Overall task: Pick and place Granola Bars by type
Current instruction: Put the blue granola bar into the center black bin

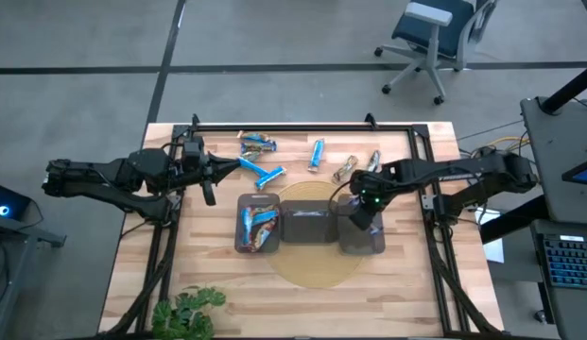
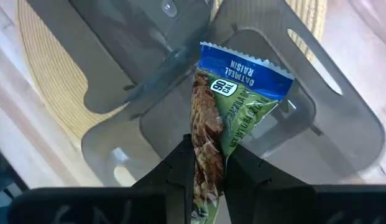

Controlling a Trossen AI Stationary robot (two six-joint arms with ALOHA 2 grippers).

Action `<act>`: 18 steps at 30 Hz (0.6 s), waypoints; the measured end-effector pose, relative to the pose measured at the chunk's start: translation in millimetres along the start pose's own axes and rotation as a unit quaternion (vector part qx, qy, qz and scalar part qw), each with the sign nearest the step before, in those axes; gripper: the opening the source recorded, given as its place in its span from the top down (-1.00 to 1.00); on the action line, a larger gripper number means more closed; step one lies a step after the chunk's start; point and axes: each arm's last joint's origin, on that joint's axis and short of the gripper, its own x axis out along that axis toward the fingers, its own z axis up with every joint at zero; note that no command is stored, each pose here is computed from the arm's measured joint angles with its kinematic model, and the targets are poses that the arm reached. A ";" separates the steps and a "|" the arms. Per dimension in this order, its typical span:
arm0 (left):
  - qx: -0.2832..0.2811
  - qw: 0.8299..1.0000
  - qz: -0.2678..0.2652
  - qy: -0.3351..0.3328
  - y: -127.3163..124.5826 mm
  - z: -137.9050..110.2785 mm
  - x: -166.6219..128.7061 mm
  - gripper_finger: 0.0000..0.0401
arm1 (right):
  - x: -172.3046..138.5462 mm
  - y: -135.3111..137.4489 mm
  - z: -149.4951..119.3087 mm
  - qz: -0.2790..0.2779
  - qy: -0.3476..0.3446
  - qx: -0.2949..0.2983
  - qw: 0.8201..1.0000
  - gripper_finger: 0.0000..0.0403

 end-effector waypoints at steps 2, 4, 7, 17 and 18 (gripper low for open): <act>0.000 1.000 0.000 0.001 0.1 -0.4 0.1 1.00 | 6.0 -2.1 -1.0 0.001 -0.001 -0.003 1.000 0.73; 0.000 1.000 0.001 0.002 0.2 -1.3 0.4 1.00 | 10.1 -4.7 -2.9 -0.003 0.004 -0.002 1.000 0.73; 0.001 1.000 0.002 0.004 0.6 -3.1 1.0 1.00 | 13.5 -6.1 -3.8 -0.003 0.004 -0.003 1.000 0.73; -0.004 1.000 -0.001 -0.003 0.0 -1.7 1.0 1.00 | 1.6 5.4 5.9 0.032 -0.032 -0.036 0.998 0.73; -0.005 1.000 -0.001 -0.005 0.0 -1.5 1.1 1.00 | -0.5 8.6 8.9 0.044 -0.047 -0.043 0.997 0.73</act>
